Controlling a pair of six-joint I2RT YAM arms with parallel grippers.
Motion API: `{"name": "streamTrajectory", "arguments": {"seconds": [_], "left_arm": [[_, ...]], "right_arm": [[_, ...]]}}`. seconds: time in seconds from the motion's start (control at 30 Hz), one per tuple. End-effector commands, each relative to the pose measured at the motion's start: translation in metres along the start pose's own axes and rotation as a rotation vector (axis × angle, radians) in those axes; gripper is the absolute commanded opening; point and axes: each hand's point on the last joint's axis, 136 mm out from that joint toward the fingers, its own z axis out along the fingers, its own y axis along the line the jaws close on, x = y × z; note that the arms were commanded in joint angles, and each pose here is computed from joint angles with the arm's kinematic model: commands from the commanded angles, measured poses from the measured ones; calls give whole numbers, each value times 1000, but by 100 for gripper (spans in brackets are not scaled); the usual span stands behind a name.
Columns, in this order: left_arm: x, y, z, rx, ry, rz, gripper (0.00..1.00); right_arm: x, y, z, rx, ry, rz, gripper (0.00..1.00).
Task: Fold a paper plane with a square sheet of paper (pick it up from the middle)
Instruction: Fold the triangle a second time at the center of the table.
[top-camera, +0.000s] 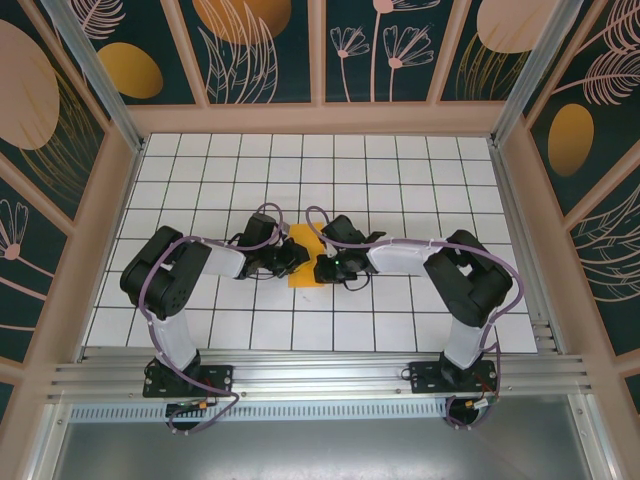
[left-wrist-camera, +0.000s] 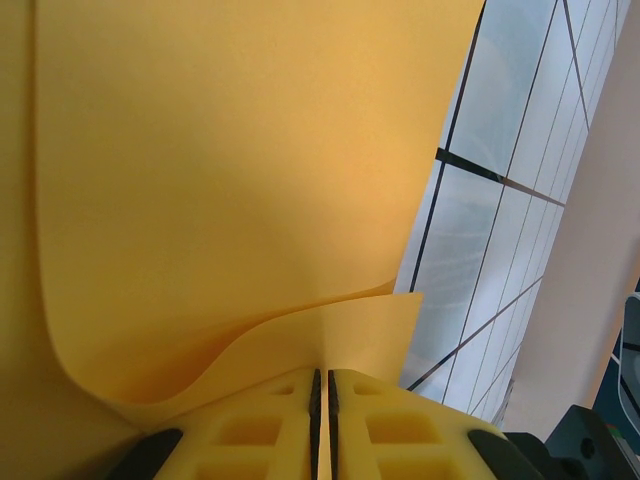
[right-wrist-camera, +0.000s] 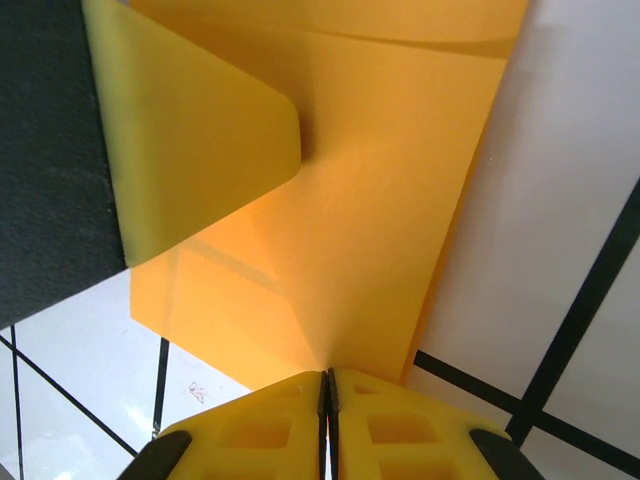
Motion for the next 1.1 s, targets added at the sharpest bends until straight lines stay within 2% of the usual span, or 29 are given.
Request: {"name": "streamTrajectory", "arguments": {"seconds": [0.0,0.2,0.47,0.73,1.07], "left_arm": [[8,56,0,-185,-17,-105,14],[8,57,0,-186,-16,-106,14],[8,56,0,-185,-17,-104,14],[8,56,-1,-186,-16,-105,14],[9,57,-1,-189,-17,-106,14]], "right_arm": [[10,-12,4,71,39,-6,12],[13,-21,0,121,43,-13,12],[-6,14,-25,16,-26,-52,12],[-3,17,-5,8,14,-61,12],[17,-8,8,82,70,-30,12]]}}
